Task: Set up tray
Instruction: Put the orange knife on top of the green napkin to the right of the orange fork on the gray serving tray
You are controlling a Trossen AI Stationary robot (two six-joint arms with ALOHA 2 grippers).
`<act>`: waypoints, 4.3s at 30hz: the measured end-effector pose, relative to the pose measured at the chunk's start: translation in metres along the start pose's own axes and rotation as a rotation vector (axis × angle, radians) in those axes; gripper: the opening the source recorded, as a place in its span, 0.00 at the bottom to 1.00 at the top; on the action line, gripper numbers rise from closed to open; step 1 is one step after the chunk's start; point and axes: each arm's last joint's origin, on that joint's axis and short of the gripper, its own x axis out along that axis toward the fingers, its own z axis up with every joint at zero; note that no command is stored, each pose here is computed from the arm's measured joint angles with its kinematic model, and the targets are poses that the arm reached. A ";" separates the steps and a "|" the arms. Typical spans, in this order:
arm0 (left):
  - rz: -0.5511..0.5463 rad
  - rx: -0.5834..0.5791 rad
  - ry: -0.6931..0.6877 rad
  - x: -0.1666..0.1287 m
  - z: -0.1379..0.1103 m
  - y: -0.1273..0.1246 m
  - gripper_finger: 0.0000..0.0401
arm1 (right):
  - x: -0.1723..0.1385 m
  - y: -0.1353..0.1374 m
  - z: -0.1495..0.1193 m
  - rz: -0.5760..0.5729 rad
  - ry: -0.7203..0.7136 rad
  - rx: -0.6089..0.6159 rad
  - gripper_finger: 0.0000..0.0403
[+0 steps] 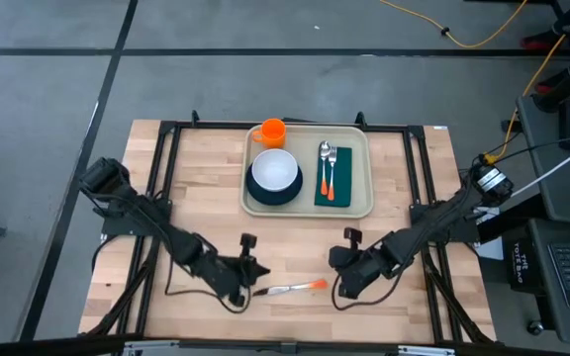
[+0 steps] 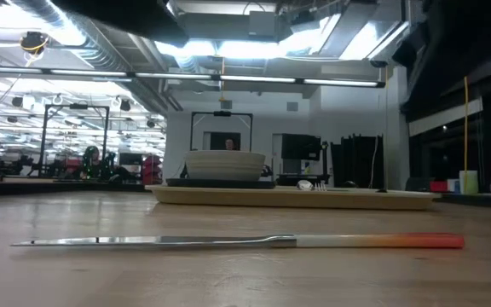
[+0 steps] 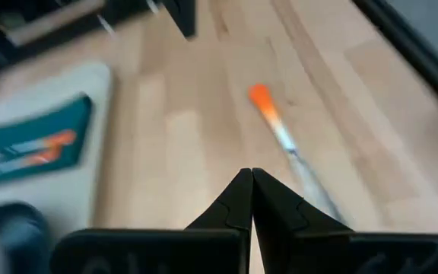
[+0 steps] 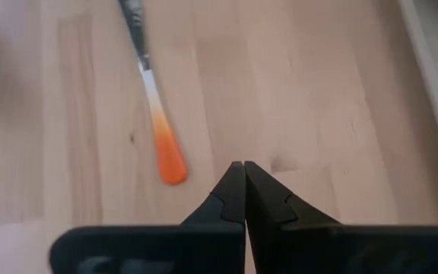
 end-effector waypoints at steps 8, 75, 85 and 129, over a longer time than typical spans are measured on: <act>-0.091 -0.136 0.095 0.000 0.013 -0.032 0.00 | 0.010 0.016 -0.013 -0.010 0.009 -0.072 0.00; -0.082 -0.486 0.298 0.029 -0.018 -0.049 0.40 | 0.075 0.034 -0.027 0.084 0.119 -0.133 0.00; -0.103 -0.485 0.331 0.028 -0.020 -0.049 0.40 | 0.076 0.034 -0.028 0.077 0.125 -0.103 0.00; -0.073 -0.501 0.459 0.024 -0.031 -0.046 0.40 | 0.076 0.037 -0.028 0.080 0.113 0.077 0.00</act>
